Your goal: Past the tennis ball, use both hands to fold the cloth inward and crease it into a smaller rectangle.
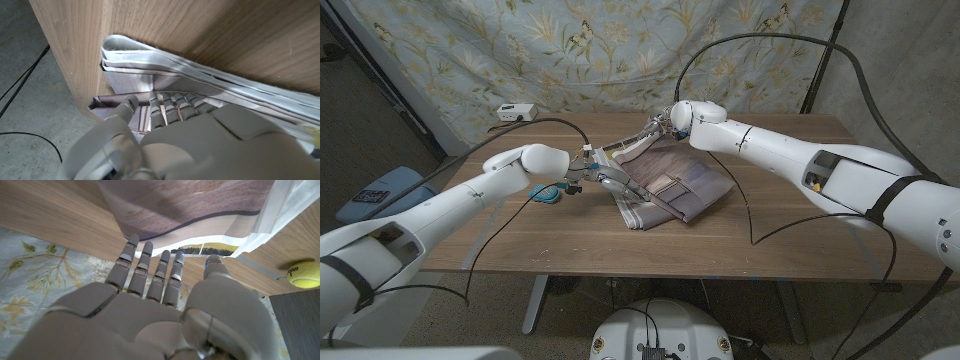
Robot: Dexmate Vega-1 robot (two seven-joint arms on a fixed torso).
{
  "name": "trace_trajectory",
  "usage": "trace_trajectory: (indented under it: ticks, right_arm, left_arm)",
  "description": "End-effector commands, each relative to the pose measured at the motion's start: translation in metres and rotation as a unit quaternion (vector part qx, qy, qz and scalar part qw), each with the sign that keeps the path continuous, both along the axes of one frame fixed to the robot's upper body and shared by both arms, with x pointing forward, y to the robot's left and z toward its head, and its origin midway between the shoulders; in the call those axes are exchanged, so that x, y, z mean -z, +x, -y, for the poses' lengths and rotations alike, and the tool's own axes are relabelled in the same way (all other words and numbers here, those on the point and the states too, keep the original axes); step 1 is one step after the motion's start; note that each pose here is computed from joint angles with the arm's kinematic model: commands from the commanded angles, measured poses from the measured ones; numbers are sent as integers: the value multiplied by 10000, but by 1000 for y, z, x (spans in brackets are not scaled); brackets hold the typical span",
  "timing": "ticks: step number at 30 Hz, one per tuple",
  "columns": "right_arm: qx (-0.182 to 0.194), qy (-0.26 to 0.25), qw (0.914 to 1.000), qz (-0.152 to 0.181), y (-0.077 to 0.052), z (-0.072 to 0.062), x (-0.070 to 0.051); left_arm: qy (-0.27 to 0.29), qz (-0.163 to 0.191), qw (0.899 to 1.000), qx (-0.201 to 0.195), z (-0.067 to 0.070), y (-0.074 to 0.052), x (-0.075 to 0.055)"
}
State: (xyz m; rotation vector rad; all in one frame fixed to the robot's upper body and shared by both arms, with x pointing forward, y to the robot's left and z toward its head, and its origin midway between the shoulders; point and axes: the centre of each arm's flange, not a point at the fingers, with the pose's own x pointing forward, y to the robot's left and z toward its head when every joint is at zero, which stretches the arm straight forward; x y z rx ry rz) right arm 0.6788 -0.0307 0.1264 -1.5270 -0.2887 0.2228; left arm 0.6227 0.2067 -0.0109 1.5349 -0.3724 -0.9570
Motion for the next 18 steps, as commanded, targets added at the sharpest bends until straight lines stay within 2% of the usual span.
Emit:
trace_trajectory:
  ticks: [1,12,18]
  right_arm:
    - [19,-230,9996,170,13,6,4]
    - [145,-305,9990,294,27,18,-6]
    - [190,-349,9987,305,33,22,-6]
  left_arm:
    - [22,-60,10000,22,2,5,-2]
    - [48,-153,9999,14,3,7,-2]
    - [40,-153,9999,3,4,9,-3]
